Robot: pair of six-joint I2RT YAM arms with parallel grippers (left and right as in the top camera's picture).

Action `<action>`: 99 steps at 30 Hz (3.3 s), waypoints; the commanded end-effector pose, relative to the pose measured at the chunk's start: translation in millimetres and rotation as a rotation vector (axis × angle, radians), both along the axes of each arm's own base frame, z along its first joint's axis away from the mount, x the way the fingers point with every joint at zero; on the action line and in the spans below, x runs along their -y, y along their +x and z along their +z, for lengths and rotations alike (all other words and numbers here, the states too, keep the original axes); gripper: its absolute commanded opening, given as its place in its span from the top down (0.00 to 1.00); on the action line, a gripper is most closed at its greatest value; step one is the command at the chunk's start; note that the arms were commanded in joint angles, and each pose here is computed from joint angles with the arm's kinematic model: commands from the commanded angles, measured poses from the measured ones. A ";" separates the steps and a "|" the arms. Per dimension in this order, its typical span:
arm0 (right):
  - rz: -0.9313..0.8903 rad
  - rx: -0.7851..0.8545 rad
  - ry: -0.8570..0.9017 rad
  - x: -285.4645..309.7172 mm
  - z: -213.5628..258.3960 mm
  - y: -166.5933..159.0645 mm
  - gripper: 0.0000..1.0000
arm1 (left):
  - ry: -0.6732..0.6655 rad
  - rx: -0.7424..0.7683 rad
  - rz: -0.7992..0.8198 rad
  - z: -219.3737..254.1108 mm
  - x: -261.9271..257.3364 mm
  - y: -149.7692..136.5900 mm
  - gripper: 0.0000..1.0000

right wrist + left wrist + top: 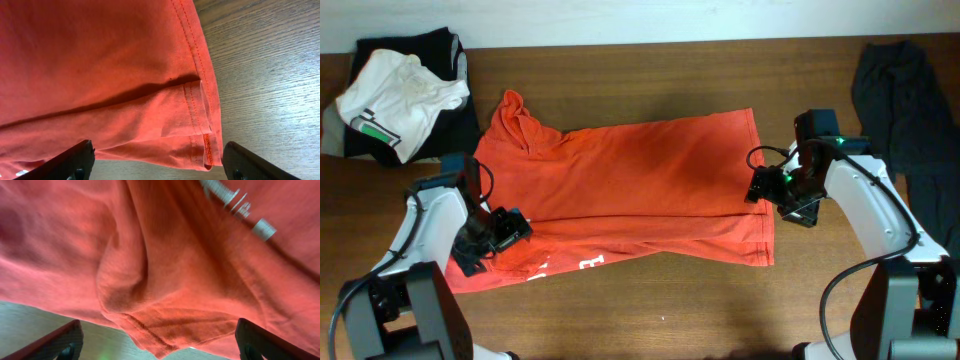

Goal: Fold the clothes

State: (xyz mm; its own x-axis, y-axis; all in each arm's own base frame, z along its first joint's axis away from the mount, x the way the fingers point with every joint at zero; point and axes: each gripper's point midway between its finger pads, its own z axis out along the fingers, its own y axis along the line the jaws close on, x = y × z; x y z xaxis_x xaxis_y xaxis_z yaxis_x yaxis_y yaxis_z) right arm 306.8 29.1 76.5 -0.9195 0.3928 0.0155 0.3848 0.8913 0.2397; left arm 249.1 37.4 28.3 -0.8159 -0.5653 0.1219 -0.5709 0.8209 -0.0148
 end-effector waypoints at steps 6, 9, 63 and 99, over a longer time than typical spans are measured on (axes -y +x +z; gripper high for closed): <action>0.006 0.009 0.008 0.3 2.3 2.7 0.14 | -0.060 -0.017 0.010 -19.5 13.5 -15.5 0.43; 0.006 0.010 0.007 0.3 2.3 2.9 0.14 | -0.064 -0.014 -0.020 -19.5 13.5 -15.5 0.62; 0.005 0.027 -0.008 3.0 -0.5 6.5 0.13 | -0.029 -0.092 -0.001 -28.7 7.7 -27.3 0.69; 0.005 -0.004 -0.007 3.0 -16.3 9.7 0.13 | -0.153 -0.125 0.016 -28.6 35.1 -38.7 0.68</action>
